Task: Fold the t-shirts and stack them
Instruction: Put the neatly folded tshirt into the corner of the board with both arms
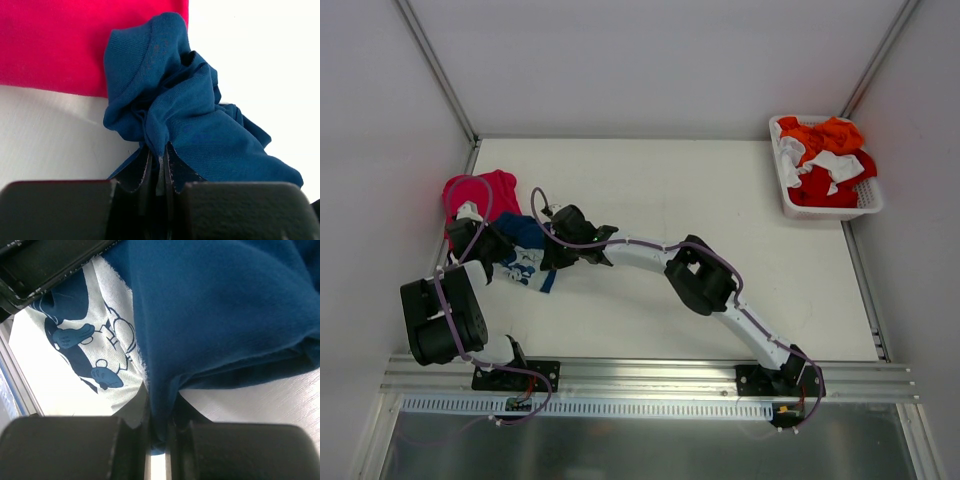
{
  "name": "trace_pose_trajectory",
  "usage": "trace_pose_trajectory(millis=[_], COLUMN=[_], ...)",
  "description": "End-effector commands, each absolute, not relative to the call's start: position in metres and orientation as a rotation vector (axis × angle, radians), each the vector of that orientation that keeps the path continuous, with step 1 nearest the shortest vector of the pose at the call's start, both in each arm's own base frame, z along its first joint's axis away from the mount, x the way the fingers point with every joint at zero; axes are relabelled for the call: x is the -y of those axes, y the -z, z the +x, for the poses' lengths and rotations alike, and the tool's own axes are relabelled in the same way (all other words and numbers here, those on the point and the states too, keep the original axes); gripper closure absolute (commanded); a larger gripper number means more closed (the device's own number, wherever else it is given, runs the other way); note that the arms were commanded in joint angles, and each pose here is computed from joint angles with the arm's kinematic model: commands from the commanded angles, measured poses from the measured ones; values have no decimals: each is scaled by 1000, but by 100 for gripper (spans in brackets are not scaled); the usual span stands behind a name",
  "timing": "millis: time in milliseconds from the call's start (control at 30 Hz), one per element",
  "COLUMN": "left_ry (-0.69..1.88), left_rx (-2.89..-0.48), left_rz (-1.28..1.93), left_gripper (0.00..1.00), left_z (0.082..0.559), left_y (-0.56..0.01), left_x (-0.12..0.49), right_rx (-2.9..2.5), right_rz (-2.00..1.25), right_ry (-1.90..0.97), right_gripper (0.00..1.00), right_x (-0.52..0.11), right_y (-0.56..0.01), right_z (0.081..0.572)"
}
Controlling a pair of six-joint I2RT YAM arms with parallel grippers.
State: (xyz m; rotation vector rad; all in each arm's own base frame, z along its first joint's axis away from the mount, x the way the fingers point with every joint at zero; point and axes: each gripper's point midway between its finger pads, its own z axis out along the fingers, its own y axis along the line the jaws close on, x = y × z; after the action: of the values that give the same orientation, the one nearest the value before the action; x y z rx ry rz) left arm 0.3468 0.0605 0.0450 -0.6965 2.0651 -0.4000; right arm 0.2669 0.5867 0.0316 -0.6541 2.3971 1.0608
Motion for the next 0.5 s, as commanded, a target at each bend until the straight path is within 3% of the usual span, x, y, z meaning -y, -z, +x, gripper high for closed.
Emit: trace_pose_trajectory(millis=[0,467], left_ry=[387,322], left_rx=[-2022,-1969], left_rz=[-682,-668], left_gripper=[100,100], left_z=[353,345], left_y=[-62,-79], left_x=[-66,-64], right_rx=[-2426,-2320], right_rz=[-653,-732], right_ry=[-995,-1109], right_gripper=[100,100], right_x=[-578,-604], right_y=[-33,-86], right_z=[269,293])
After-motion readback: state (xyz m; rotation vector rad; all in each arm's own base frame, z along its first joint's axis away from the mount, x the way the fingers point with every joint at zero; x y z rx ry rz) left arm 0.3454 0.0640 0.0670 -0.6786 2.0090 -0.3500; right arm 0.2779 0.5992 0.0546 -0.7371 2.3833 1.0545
